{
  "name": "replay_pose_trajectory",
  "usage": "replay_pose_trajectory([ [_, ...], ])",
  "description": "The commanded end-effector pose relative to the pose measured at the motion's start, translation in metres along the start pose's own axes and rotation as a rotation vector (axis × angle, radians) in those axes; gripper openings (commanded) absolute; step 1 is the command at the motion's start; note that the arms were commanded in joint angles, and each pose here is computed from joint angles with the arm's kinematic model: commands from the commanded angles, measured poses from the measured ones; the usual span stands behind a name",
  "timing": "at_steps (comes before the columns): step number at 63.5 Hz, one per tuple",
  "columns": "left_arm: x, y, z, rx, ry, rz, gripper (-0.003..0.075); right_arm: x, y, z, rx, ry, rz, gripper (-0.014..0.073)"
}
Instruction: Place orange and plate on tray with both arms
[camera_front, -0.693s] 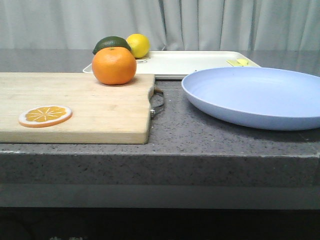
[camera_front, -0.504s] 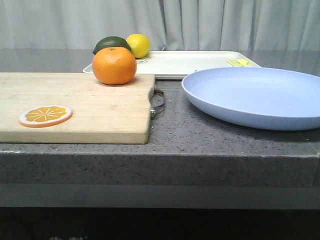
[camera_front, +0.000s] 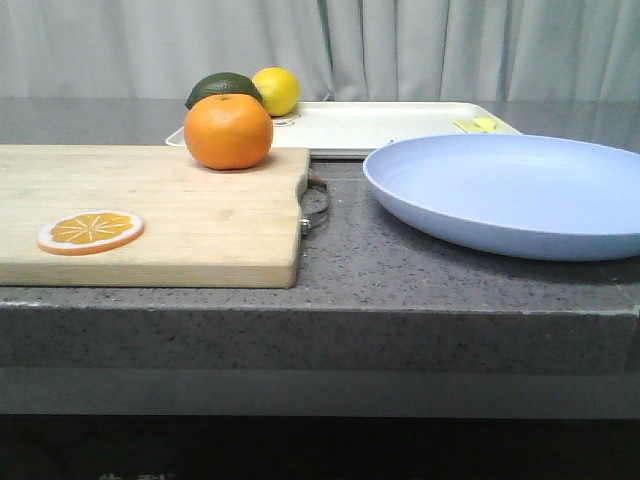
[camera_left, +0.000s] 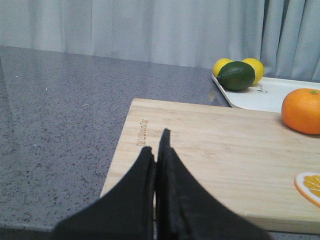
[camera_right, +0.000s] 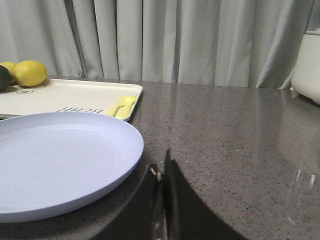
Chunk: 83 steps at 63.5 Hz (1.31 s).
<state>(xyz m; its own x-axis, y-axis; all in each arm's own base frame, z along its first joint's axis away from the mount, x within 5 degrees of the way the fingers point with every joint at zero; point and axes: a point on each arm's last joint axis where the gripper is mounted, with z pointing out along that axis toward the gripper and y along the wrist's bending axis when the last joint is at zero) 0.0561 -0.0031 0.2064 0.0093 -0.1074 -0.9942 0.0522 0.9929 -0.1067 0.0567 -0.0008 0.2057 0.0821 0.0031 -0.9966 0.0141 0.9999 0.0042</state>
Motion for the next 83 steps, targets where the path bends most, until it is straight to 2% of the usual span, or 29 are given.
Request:
replay_pose_trajectory([
  [1,-0.012,0.0,-0.002,0.004,-0.151,-0.009,-0.0018,-0.011,0.0,-0.003,-0.004,-0.116,-0.01,-0.0068],
  [12,-0.034,-0.002,-0.007,0.012,-0.241,-0.009,-0.0018,-0.026,0.0,-0.005,-0.003,-0.087,-0.01,-0.0068],
  [29,-0.109,-0.012,-0.032,0.033,-0.284,-0.006,-0.0018,-0.105,0.0,-0.015,0.0,-0.127,-0.01,-0.0068],
  [37,-0.145,-0.017,-0.037,0.036,-0.241,0.001,-0.0018,-0.142,0.0,-0.009,0.001,-0.102,-0.01,-0.0068],
  [48,-0.179,-0.021,-0.023,0.031,-0.121,0.005,-0.0018,-0.175,0.0,0.015,0.003,0.026,-0.01,-0.0068],
  [52,-0.188,-0.022,-0.011,0.028,-0.064,0.005,-0.0018,-0.178,0.0,0.027,0.004,0.095,-0.01,-0.0068],
  [61,-0.187,-0.022,0.01,0.021,0.019,0.002,-0.0018,-0.172,0.0,0.048,0.004,0.214,-0.01,-0.0068],
  [83,-0.17,-0.02,0.041,0.006,0.168,-0.002,-0.0018,-0.152,0.0,0.073,0.005,0.39,-0.01,-0.0067],
])
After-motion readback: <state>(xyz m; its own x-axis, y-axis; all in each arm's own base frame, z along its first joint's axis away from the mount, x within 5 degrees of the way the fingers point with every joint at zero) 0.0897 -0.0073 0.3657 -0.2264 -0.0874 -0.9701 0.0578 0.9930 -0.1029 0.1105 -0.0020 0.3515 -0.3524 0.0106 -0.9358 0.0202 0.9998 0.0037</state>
